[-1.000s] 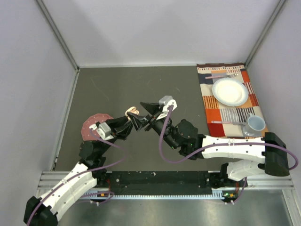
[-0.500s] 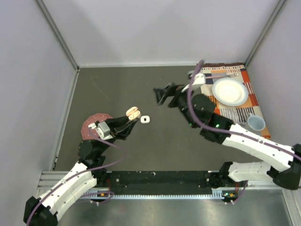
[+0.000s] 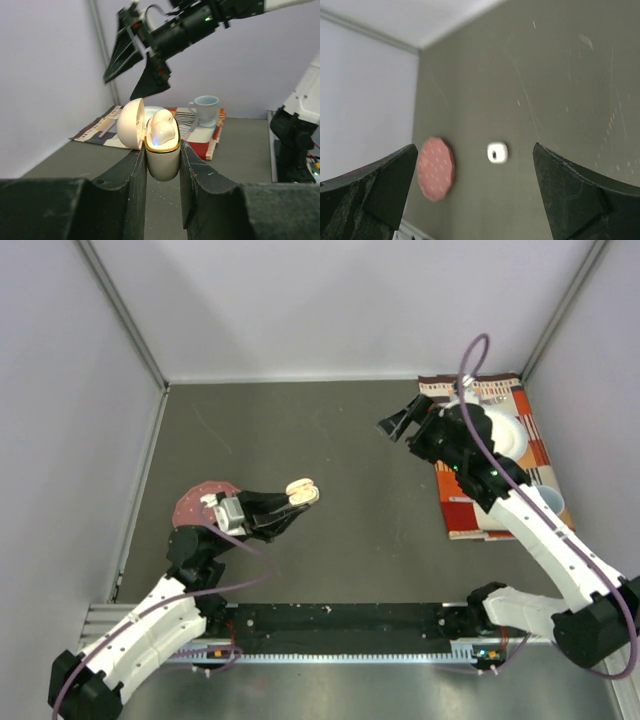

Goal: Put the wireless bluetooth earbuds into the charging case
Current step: Close the charging case with the earbuds.

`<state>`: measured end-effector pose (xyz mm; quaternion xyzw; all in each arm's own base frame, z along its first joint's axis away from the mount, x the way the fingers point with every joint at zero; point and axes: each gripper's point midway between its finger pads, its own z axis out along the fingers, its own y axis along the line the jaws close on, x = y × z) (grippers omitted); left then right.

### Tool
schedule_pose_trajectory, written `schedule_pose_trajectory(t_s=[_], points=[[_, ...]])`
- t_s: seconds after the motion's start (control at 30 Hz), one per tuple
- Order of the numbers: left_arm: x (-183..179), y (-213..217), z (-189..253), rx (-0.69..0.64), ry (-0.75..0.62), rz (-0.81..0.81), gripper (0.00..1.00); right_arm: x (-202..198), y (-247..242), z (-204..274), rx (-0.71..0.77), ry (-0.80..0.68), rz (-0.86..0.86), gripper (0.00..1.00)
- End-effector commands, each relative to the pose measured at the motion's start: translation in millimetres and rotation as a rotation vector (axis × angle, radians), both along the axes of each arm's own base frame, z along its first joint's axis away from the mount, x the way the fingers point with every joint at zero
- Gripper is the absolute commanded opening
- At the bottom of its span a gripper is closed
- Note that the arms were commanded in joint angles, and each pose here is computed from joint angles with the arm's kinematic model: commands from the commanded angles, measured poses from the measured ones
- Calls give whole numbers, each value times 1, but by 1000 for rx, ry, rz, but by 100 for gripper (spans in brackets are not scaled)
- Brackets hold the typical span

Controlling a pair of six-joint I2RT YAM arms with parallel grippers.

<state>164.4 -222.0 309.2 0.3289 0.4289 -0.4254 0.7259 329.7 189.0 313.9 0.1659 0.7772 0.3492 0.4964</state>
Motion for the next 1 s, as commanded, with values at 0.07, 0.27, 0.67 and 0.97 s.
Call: schedule_pose_trajectory(t_s=[0.07,0.27,0.67,0.97], points=[[-24,-28,0,127,-42,-236,0,-25,26,-40,-61,115,218,99],[-22,-36,-7,141,-41,-264,0,-38,49,-15,18,-4,346,99],[-14,-44,0,132,-8,-281,0,-47,101,-7,-38,-12,495,98],[0,-46,2,109,27,-231,0,-68,120,-3,-90,-33,635,97]])
